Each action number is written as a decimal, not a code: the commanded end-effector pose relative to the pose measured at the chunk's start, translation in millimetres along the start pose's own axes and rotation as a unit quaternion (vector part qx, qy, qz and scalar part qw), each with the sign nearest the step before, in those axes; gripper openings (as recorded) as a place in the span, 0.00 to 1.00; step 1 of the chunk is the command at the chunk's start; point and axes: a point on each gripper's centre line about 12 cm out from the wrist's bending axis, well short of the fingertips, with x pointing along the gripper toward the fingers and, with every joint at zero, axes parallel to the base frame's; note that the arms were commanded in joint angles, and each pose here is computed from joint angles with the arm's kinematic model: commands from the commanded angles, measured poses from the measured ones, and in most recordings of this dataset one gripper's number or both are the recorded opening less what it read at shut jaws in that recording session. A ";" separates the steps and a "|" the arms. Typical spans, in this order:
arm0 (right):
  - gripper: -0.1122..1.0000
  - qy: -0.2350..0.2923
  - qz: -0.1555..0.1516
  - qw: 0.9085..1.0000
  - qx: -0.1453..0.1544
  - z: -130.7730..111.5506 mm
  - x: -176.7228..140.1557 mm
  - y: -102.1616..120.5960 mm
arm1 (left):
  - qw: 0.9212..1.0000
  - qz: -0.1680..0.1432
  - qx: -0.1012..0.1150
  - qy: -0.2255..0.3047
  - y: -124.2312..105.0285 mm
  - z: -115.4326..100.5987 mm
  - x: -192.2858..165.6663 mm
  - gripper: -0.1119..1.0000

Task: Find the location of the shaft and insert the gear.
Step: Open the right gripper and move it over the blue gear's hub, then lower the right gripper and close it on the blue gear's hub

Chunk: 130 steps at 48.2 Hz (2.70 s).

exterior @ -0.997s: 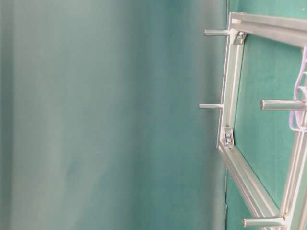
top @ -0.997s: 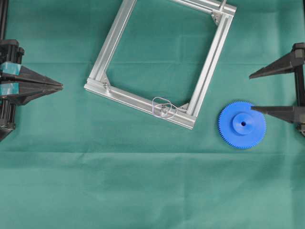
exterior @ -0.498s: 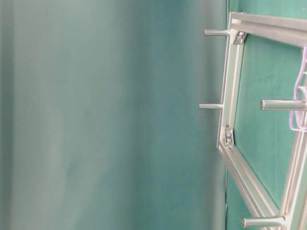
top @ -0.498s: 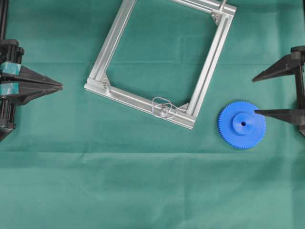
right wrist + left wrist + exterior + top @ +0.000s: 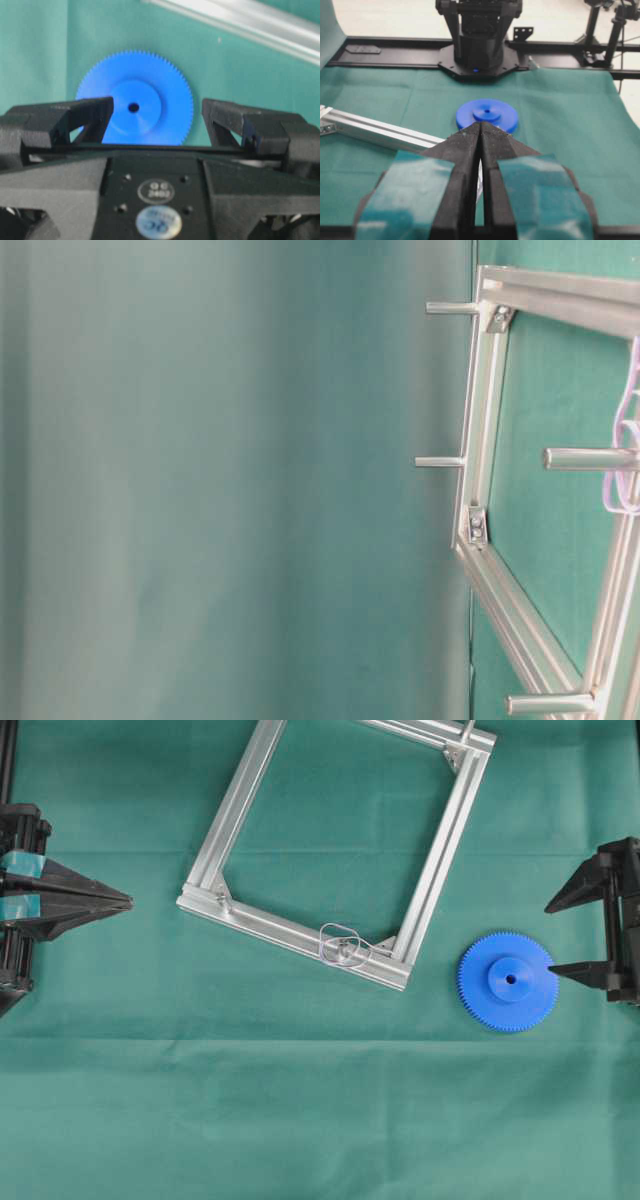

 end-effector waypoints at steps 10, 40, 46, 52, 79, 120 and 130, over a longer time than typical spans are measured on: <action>0.93 0.012 0.009 1.000 -0.006 4.7 3.3 7.0 | 1.000 0.001 -0.001 -0.013 0.2 10.9 2.2 0.10; 0.93 0.086 0.016 0.996 -0.005 -7.7 58.3 17.9 | 1.000 0.002 -0.001 -0.008 0.5 9.7 2.0 0.10; 0.93 0.087 0.021 0.996 0.002 -14.2 68.9 19.2 | 1.000 0.004 -0.001 -0.004 1.4 8.4 1.9 0.10; 0.93 0.094 0.020 0.995 0.008 -19.7 76.5 18.6 | 1.000 0.009 -0.002 -0.001 3.3 7.7 1.9 0.10; 0.93 0.105 0.014 0.994 0.012 -26.4 102.7 17.3 | 1.000 0.013 -0.003 0.004 5.1 6.4 1.8 0.10; 0.90 0.135 0.006 0.991 0.012 -36.7 111.1 15.1 | 1.000 0.013 -0.004 0.002 5.1 7.4 1.9 0.10; 0.72 0.145 -0.001 0.989 0.021 -39.2 110.5 13.9 | 1.000 0.013 -0.004 0.002 5.1 7.4 1.9 0.10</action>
